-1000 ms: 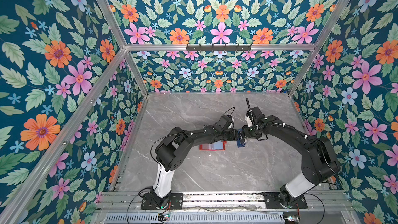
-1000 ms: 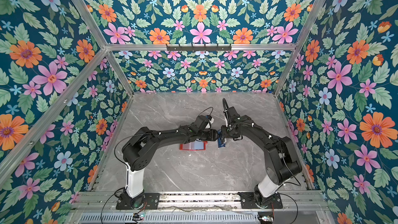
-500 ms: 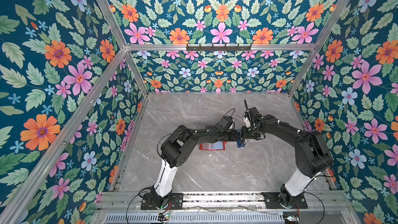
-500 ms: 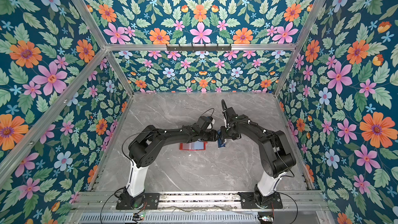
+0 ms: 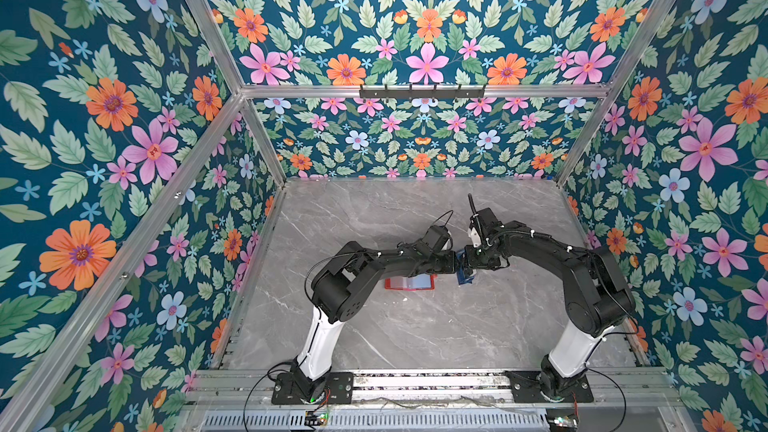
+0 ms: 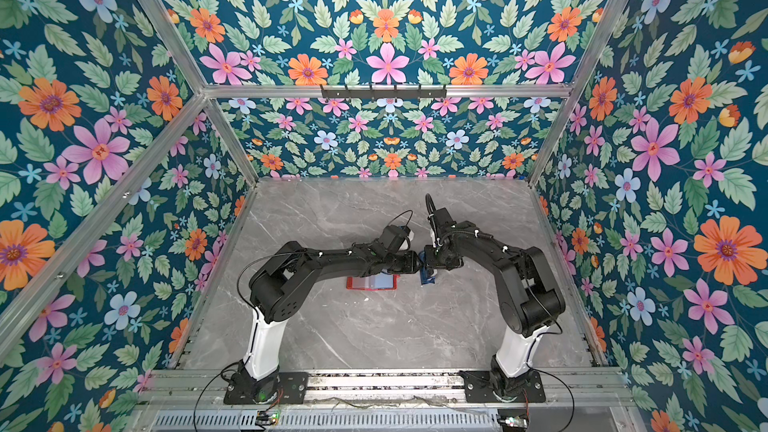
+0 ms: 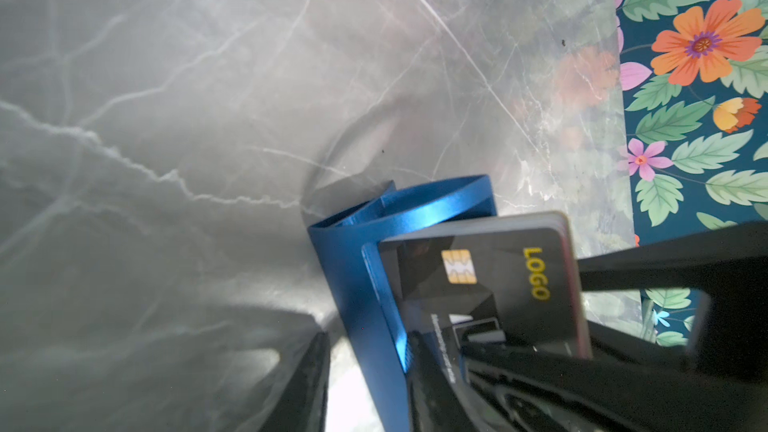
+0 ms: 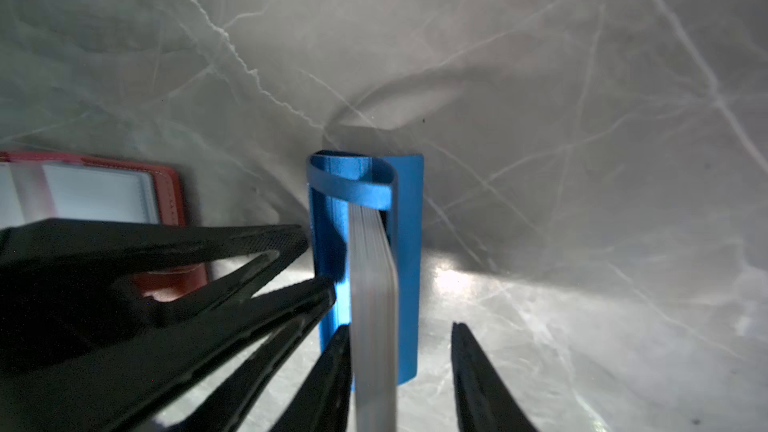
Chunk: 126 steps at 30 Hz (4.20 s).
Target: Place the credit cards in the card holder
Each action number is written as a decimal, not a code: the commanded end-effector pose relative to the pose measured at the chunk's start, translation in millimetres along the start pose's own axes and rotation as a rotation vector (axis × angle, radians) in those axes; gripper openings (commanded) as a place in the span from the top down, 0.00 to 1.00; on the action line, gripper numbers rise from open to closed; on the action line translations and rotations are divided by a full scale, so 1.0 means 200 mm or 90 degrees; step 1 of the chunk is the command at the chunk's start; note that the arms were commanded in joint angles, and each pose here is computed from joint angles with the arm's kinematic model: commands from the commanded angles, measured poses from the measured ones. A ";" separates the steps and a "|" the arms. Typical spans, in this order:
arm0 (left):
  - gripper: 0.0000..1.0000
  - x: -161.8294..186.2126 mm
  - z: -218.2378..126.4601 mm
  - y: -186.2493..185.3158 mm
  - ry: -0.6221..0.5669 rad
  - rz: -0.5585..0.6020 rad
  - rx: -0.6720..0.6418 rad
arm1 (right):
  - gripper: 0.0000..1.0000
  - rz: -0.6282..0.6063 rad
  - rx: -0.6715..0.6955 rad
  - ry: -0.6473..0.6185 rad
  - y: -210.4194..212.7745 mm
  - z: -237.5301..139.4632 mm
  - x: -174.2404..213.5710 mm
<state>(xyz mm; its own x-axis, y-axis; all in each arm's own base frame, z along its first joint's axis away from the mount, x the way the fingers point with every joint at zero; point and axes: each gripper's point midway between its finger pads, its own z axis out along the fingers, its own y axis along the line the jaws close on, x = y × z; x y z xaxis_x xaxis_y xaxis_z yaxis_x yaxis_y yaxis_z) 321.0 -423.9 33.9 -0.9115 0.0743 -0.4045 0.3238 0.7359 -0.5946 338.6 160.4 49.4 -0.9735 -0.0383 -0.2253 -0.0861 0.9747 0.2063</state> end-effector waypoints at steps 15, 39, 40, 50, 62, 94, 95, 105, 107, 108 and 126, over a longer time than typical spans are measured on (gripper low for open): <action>0.70 0.03 0.00 0.06 0.004 -0.018 -0.032 | 0.62 -0.019 0.045 0.017 -0.04 -0.04 0.03; 0.71 0.04 -0.01 0.09 0.005 -0.017 -0.048 | 0.68 -0.032 0.076 -0.009 -0.04 -0.13 0.00; 0.71 0.04 -0.01 0.08 0.005 -0.017 -0.047 | 0.69 -0.032 0.075 -0.009 -0.04 -0.13 0.00; 0.71 0.04 0.00 0.09 0.006 -0.017 -0.048 | 0.74 -0.047 0.096 -0.007 -0.03 -0.15 0.00; 0.71 0.05 0.00 0.09 0.008 -0.018 -0.049 | 0.79 -0.070 0.120 -0.004 0.00 -0.18 0.00; 0.51 -0.11 -0.23 -0.16 -0.065 0.050 0.036 | 1.00 -0.011 -0.054 -0.148 0.17 -0.45 -0.04; 0.51 -0.12 -0.27 -0.15 -0.077 0.058 0.030 | 1.00 -0.010 -0.071 -0.155 0.19 -0.46 -0.04; 0.52 -0.09 -0.64 0.15 -0.156 0.056 -0.104 | 1.00 -0.004 -0.220 -0.154 0.38 -0.45 -0.03; 0.53 -0.07 -0.71 0.24 -0.160 0.047 -0.131 | 1.00 -0.005 -0.241 -0.149 0.42 -0.43 -0.03; 0.54 -0.06 -0.74 0.29 -0.163 0.040 -0.144 | 1.00 -0.007 -0.251 -0.146 0.45 -0.42 -0.03; 0.78 0.05 -0.86 0.68 -0.157 -0.075 -0.103 | 1.00 0.004 -0.350 -0.053 0.74 -0.12 0.00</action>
<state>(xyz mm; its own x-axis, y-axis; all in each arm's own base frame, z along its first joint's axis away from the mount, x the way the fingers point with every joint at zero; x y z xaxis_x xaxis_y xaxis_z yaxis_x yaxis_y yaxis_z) 310.9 -195.6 63.1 -0.8474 -0.1641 -0.5051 0.1208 0.8666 -0.4842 317.7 287.0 102.2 -0.9527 -0.0082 -0.3038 -0.2073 0.7487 0.6297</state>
